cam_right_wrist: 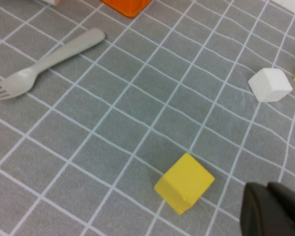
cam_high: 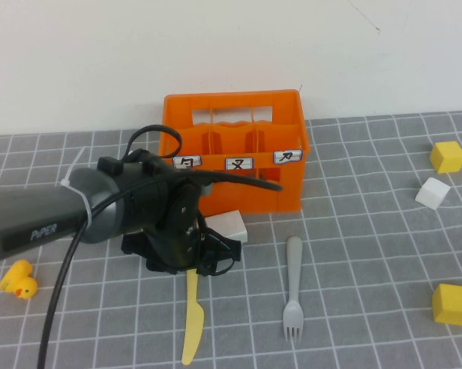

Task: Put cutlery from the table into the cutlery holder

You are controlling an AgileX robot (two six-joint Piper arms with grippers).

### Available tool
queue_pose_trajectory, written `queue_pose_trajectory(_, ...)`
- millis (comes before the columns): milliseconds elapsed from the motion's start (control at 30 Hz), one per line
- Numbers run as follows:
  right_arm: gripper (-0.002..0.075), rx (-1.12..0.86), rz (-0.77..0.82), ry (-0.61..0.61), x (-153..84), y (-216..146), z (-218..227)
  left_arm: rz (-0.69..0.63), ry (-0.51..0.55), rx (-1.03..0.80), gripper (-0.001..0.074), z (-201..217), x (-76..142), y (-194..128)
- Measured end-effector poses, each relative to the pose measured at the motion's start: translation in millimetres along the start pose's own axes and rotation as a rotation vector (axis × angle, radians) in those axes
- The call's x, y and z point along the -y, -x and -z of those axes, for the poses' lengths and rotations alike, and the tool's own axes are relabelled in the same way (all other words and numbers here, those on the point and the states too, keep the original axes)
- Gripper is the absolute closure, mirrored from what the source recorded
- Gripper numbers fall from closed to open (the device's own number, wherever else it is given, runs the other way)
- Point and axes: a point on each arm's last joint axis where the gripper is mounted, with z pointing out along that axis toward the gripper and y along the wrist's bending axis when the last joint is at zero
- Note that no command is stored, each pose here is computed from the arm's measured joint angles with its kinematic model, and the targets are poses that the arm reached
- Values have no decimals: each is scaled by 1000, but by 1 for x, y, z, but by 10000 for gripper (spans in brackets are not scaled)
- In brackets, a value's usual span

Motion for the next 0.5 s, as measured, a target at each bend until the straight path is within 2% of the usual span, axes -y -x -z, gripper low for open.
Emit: queue_pose_trajectory(500, 729, 2, -3, 1, 0, 0, 0, -62, 7, -14, 534, -5, 1, 1)
